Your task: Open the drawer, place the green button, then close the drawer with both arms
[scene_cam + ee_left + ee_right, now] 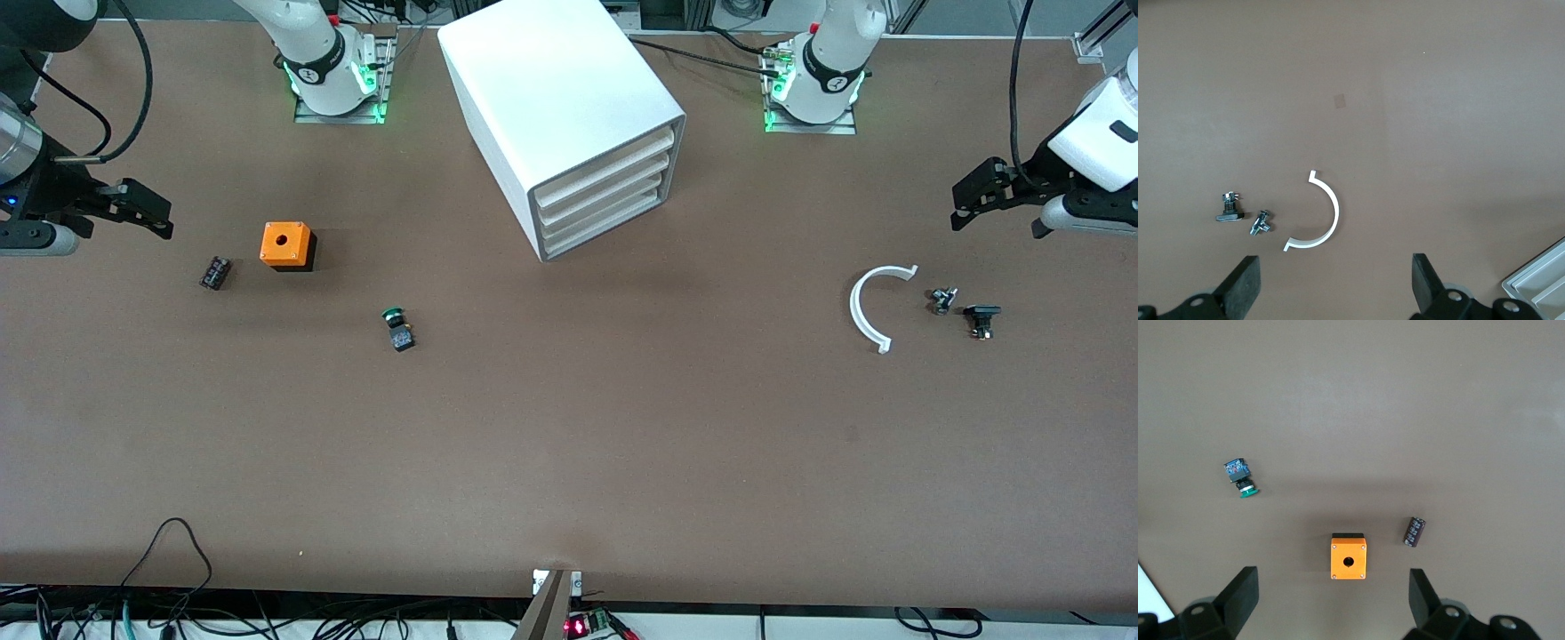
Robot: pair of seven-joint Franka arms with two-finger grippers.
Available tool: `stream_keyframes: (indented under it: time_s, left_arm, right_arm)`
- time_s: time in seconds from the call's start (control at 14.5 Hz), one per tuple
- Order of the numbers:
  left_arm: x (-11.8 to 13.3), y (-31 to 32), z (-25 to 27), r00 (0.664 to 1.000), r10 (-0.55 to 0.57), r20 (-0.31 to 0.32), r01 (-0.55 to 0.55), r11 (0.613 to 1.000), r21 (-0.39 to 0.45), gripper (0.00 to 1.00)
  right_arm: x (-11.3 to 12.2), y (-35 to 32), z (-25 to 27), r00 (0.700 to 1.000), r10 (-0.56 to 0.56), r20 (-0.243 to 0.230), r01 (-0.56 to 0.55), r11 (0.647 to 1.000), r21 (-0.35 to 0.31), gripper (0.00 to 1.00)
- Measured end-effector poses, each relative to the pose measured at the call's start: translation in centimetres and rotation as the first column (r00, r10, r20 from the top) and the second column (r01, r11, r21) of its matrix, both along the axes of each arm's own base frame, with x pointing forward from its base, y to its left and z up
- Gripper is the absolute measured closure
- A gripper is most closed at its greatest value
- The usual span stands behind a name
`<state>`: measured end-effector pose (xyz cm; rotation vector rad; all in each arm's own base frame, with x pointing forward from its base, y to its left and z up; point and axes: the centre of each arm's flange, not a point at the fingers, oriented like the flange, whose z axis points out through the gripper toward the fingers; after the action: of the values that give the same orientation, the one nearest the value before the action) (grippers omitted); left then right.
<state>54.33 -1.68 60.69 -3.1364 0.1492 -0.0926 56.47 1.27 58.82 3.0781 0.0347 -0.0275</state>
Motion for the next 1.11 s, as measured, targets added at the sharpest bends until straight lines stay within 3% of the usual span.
stream_keyframes:
  time_s: [0.48,0.69,0.9,1.11]
  left_arm:
    - [2.2,-0.4,-1.6,1.0,-0.006,-0.019,0.006,1.0,0.001,0.0]
    - [5.2,-1.1,-9.6,0.988,-0.012,-0.152,0.011,1.0,-0.011,0.0]
    - [7.2,-2.8,-17.1,0.966,-0.024,-0.257,0.001,0.996,-0.09,0.0]
    - [6.8,-7.3,-23.4,0.923,-0.057,-0.382,-0.051,0.962,-0.267,0.0]
  right_arm:
    - [0.0,0.0,0.0,1.0,0.002,0.0,-0.002,1.0,0.0,0.0]
    - [0.2,0.1,-0.5,1.0,0.003,-0.009,-0.003,1.0,0.0,0.0]
    - [0.7,0.4,-2.0,0.999,0.011,-0.037,-0.011,1.0,-0.001,0.0]
    - [1.5,1.9,-4.2,0.996,0.047,-0.076,-0.047,0.999,0.002,0.0]
